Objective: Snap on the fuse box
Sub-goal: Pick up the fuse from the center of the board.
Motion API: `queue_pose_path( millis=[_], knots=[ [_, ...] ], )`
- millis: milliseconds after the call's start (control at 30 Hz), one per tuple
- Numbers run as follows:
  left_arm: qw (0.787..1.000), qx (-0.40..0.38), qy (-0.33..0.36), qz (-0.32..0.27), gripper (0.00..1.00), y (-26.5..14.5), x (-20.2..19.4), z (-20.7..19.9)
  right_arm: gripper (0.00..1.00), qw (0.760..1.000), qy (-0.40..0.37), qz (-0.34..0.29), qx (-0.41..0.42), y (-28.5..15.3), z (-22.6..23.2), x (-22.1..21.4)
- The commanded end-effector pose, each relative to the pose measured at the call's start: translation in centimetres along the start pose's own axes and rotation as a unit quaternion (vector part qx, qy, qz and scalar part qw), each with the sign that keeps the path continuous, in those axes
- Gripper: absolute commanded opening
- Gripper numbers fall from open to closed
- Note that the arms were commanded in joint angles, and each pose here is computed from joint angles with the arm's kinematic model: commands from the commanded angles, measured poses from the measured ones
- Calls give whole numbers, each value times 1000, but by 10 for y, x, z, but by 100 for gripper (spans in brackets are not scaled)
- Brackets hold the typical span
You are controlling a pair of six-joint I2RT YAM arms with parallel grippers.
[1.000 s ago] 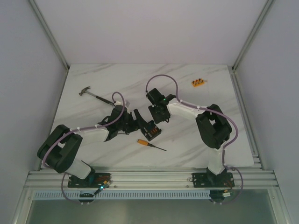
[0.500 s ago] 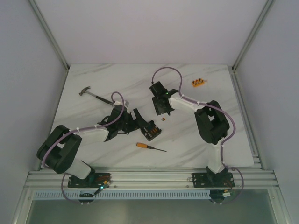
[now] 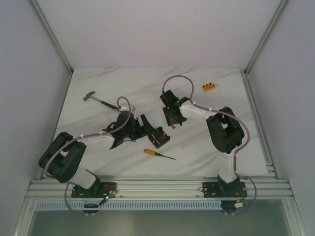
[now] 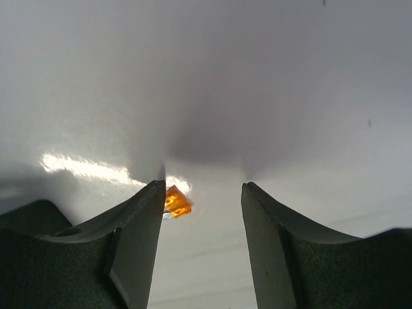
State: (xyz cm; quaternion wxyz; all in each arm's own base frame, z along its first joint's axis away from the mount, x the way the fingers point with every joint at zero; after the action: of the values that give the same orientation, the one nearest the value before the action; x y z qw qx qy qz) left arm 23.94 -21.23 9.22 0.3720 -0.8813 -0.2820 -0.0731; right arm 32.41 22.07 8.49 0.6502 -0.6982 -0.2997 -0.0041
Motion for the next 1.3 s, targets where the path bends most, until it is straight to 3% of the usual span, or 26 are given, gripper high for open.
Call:
queue_pose_path(
  millis=[0, 233, 567, 1267],
  knots=[
    [1000, 0, 9, -5, 95, -2, 2, -2, 58, 999, -20, 49, 0, -10, -5, -30],
    [1000, -3, 10, -7, 95, -4, 2, -4, 58, 998, -21, 51, -36, -21, -17, -37],
    [1000, -4, 11, -12, 95, -7, 3, -5, 56, 997, 66, 40, 16, -30, 0, -23],
    [999, 4, 27, -19, 96, -9, 4, 0, 47, 991, 78, 105, 36, -6, -5, -28]
  ],
)
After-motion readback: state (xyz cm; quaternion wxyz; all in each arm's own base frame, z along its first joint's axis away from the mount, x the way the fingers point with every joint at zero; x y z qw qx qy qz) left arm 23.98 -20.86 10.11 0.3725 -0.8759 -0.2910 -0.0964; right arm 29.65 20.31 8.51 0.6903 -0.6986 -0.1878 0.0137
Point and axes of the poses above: each gripper's point midway between its finger pads, its own y axis out along the fingers, its own z axis along the line the jaws close on, x = y × z, the point moved 7 cm from there along -y, back along the fingers, and after that the axes turned 5 degrees about -y, right-handed, at the moved point
